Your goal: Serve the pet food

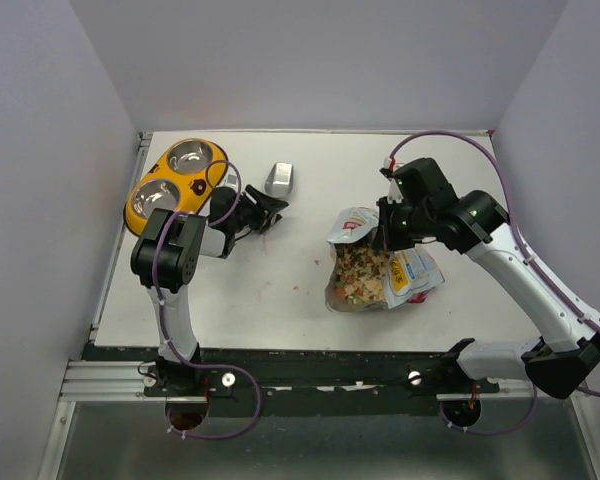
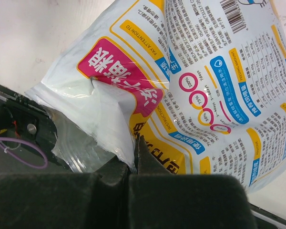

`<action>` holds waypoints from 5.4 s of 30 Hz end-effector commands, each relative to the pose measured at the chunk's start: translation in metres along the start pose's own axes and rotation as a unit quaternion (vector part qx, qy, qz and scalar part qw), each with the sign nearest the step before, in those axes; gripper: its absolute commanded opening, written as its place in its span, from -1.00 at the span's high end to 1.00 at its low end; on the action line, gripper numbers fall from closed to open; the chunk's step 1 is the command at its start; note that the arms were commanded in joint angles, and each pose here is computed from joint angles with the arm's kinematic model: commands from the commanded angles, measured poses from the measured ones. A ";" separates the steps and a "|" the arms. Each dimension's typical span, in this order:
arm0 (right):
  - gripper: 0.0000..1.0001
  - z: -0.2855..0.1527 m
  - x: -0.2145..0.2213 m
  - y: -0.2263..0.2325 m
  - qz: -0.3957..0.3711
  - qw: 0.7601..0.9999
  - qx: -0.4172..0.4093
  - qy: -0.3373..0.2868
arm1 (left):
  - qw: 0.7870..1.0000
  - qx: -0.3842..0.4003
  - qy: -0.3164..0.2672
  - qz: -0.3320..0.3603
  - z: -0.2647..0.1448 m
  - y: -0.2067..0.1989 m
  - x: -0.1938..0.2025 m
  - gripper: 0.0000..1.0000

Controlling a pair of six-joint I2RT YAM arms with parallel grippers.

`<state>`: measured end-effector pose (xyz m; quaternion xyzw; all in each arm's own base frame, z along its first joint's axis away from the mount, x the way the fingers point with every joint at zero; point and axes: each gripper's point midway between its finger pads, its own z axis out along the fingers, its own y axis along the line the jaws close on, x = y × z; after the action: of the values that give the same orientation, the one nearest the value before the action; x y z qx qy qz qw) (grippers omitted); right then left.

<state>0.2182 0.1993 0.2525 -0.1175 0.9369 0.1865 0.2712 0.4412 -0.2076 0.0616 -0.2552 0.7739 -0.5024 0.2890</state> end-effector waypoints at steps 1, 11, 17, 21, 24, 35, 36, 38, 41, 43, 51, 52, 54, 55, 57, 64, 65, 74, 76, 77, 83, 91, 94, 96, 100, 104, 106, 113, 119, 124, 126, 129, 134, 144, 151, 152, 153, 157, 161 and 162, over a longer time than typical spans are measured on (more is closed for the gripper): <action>0.99 -0.026 -0.037 0.026 0.010 0.996 -0.049 -0.070 | 0.997 0.029 -0.071 -0.008 0.006 -0.011 -0.025 -0.26; 0.99 -0.034 -0.038 0.023 0.012 0.996 -0.040 -0.078 | 0.996 0.002 -0.086 -0.017 0.012 -0.010 -0.035 0.02; 0.99 -0.036 -0.044 0.021 0.010 0.996 -0.028 -0.082 | 0.997 -0.038 -0.062 0.020 0.021 -0.018 -0.043 0.86; 0.99 -0.029 -0.046 0.017 -0.001 0.997 -0.017 -0.080 | 0.994 -0.057 -0.050 0.081 0.002 -0.040 -0.042 1.00; 0.99 -0.020 -0.051 0.007 -0.016 0.996 0.009 -0.089 | 0.990 -0.069 -0.037 0.116 -0.030 -0.067 -0.034 1.00; 0.99 0.005 -0.075 -0.018 -0.041 0.988 0.085 -0.124 | 0.963 -0.153 0.030 0.219 -0.220 -0.144 0.071 1.00; 0.99 0.007 -0.077 -0.021 -0.043 0.986 0.096 -0.125 | 0.964 -0.153 0.031 0.214 -0.238 -0.144 0.078 1.00; 0.99 0.009 -0.084 -0.023 -0.045 0.984 0.106 -0.135 | 0.968 -0.144 0.027 0.205 -0.269 -0.146 0.091 1.00; 0.99 0.013 -0.092 -0.021 -0.047 0.983 0.108 -0.140 | 0.966 -0.096 0.090 0.222 -0.304 -0.150 0.128 1.00; 0.99 0.018 -0.094 -0.015 -0.048 0.985 0.095 -0.139 | 0.961 -0.087 0.129 0.227 -0.321 -0.141 0.148 1.00; 0.99 0.022 -0.093 -0.014 -0.092 0.984 0.090 -0.122 | 0.959 0.008 0.196 0.204 -0.354 -0.174 0.185 1.00; 0.99 0.019 -0.093 -0.018 -0.100 0.982 0.096 -0.129 | 0.959 0.020 0.204 0.196 -0.355 -0.182 0.188 1.00; 0.99 0.018 -0.096 -0.025 -0.109 0.977 0.113 -0.147 | 0.959 0.029 0.222 0.176 -0.355 -0.192 0.193 1.00; 0.99 0.020 -0.094 -0.028 -0.113 0.976 0.117 -0.147 | 0.958 0.025 0.229 0.169 -0.354 -0.193 0.195 1.00; 0.99 0.025 -0.090 -0.026 -0.120 0.977 0.107 -0.139 | 0.956 0.015 0.246 0.159 -0.350 -0.194 0.200 1.00; 0.99 0.032 -0.090 -0.009 -0.122 0.979 0.070 -0.148 | 0.941 -0.035 0.299 0.151 -0.338 -0.199 0.215 1.00; 0.99 0.032 -0.091 -0.007 -0.126 0.978 0.070 -0.150 | 0.939 -0.048 0.304 0.153 -0.335 -0.199 0.215 1.00; 0.99 0.023 -0.085 0.013 -0.175 0.965 0.071 -0.180 | 0.935 -0.162 0.280 0.146 -0.297 -0.177 0.204 1.00; 0.99 0.022 -0.082 0.020 -0.180 0.964 0.065 -0.187 | 0.930 -0.183 0.284 0.142 -0.289 -0.168 0.204 1.00; 0.99 0.022 -0.080 0.024 -0.181 0.963 0.060 -0.191 | 0.930 -0.189 0.284 0.139 -0.285 -0.164 0.204 1.00; 0.99 0.026 -0.073 0.037 -0.175 0.966 0.038 -0.187 | 0.934 -0.174 0.292 0.112 -0.257 -0.165 0.213 1.00; 0.99 0.024 -0.064 0.044 -0.124 0.976 0.010 -0.180 | 0.937 -0.205 0.266 0.095 -0.214 -0.146 0.209 1.00; 0.99 0.028 -0.055 0.045 -0.089 0.980 -0.003 -0.176 | 0.951 -0.168 0.246 0.085 -0.177 -0.154 0.208 1.00; 0.99 0.028 -0.051 0.045 -0.078 0.981 -0.008 -0.175 | 0.955 -0.164 0.231 0.085 -0.153 -0.147 0.207 1.00; 0.99 0.024 -0.049 0.034 -0.071 0.982 0.020 -0.171 | 0.958 -0.145 0.219 0.113 -0.132 -0.154 0.214 1.00; 0.99 0.014 -0.046 0.015 -0.066 0.980 0.060 -0.178 | 0.964 -0.104 0.187 0.160 -0.142 -0.163 0.204 1.00; 0.99 0.010 -0.043 0.015 -0.063 0.980 0.051 -0.179 | 0.964 -0.061 0.188 0.178 -0.148 -0.165 0.206 1.00; 0.99 0.007 -0.037 0.011 -0.034 0.981 0.049 -0.185 | 0.956 0.065 0.202 0.204 -0.157 -0.167 0.216 1.00; 0.99 0.002 -0.038 -0.006 -0.025 0.976 0.094 -0.194 | 0.940 0.136 0.201 0.239 -0.174 -0.183 0.219 1.00; 0.99 -0.007 -0.053 -0.018 -0.023 0.968 0.147 -0.203 | 0.942 0.143 0.185 0.242 -0.190 -0.176 0.214 1.00; 0.99 -0.010 -0.059 -0.016 -0.028 0.966 0.148 -0.210 | 0.943 0.140 0.185 0.239 -0.195 -0.171 0.214 1.00; 0.99 -0.016 -0.066 -0.015 -0.026 0.964 0.150 -0.220 | 0.944 0.136 0.191 0.233 -0.200 -0.162 0.217 1.00; 0.99 -0.019 -0.071 -0.017 -0.028 0.961 0.155 -0.226 | 0.938 0.176 0.186 0.233 -0.210 -0.164 0.220 1.00; 0.99 -0.026 -0.075 -0.015 -0.016 0.962 0.146 -0.231 | 0.950 0.157 0.159 0.217 -0.210 -0.138 0.220 1.00; 0.99 -0.024 -0.074 -0.016 -0.017 0.962 0.144 -0.233 | 0.959 0.141 0.120 0.216 -0.195 -0.122 0.204 1.00; 0.99 -0.023 -0.074 -0.014 -0.019 0.963 0.141 -0.230 | 0.957 0.147 0.130 0.215 -0.195 -0.127 0.206 1.00; 0.99 -0.023 -0.074 -0.013 -0.018 0.963 0.138 -0.229 | 0.955 0.159 0.132 0.214 -0.198 -0.135 0.207 1.00; 0.99 -0.024 -0.071 -0.013 -0.021 0.964 0.135 -0.227 | 0.953 0.164 0.138 0.212 -0.211 -0.133 0.214 1.00; 0.99 -0.026 -0.074 -0.015 -0.028 0.963 0.142 -0.228 | 0.953 0.164 0.157 0.203 -0.221 -0.127 0.220 1.00; 0.99 -0.025 -0.074 -0.014 -0.029 0.963 0.140 -0.228 | 0.955 0.158 0.164 0.191 -0.223 -0.126 0.221 1.00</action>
<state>0.2640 0.1936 0.2667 -0.0907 0.8900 0.0549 0.4435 0.1475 -0.2706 0.2053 0.0447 0.7596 -0.5796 0.2917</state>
